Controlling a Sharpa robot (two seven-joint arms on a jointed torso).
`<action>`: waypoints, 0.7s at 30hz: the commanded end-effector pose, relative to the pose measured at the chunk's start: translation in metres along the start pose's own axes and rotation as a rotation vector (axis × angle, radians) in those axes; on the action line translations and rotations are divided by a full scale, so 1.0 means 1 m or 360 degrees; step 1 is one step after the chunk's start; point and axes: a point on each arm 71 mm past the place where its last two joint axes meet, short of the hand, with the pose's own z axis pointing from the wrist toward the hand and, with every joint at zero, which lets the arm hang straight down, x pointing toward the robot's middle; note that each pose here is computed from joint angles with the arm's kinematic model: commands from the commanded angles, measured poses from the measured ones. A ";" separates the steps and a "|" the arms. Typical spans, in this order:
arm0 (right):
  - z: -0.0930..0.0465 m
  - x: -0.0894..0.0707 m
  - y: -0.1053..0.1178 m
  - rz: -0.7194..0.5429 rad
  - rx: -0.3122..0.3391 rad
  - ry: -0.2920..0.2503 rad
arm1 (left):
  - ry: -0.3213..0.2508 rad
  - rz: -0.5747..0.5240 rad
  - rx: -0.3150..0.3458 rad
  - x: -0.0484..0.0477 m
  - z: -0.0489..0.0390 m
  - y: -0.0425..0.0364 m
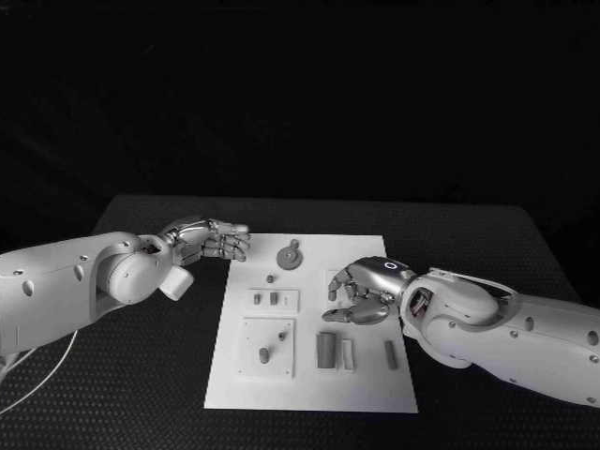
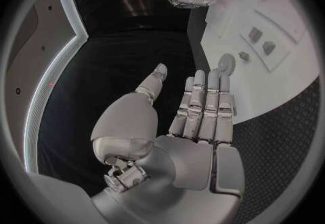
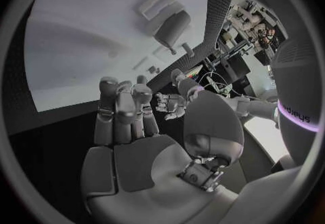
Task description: Assemble the parts on the task board
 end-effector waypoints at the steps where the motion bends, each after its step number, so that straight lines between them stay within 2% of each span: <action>1: -0.004 0.004 -0.007 0.0181 0.0263 0.0247 | 0.0034 -0.0003 0.0005 0.0031 0.0005 -0.0010; 5: -0.011 0.008 -0.004 0.0357 0.0406 0.0492 | 0.0033 -0.0003 0.0003 0.0029 0.0004 -0.0009; 8: -0.012 0.015 0.001 0.0393 0.0456 0.0661 | 0.0035 -0.0002 0.0004 0.0037 0.0009 -0.0011; 10: -0.011 0.017 0.002 0.0394 0.0468 0.0709 | 0.0039 -0.0002 0.0004 0.0045 0.0013 -0.0013; 11: -0.011 0.017 0.003 0.0397 0.0456 0.0701 | 0.0040 -0.0002 0.0004 0.0049 0.0015 -0.0013; 12: -0.010 0.016 0.005 0.0388 0.0399 0.0678 | 0.0043 -0.0003 0.0003 0.0054 0.0016 -0.0013; 13: -0.008 0.013 0.009 0.0359 0.0280 0.0629 | 0.0044 -0.0003 0.0003 0.0053 0.0015 -0.0013; 14: -0.006 0.009 0.012 0.0298 0.0175 0.0534 | 0.0042 -0.0003 0.0003 0.0048 0.0014 -0.0011; 16: -0.004 0.002 0.015 0.0091 0.0037 0.0389 | 0.0039 -0.0002 0.0001 0.0043 0.0012 -0.0010; 18: -0.003 -0.005 0.017 0.0030 -0.0085 0.0242 | 0.0037 -0.0002 0.0002 0.0040 0.0010 -0.0009; 20: -0.004 -0.008 0.019 -0.0047 -0.0223 0.0164 | 0.0040 -0.0003 0.0002 0.0043 0.0010 -0.0010; 21: -0.004 -0.009 0.019 -0.0057 -0.0249 0.0138 | 0.0040 -0.0003 0.0003 0.0042 0.0010 -0.0010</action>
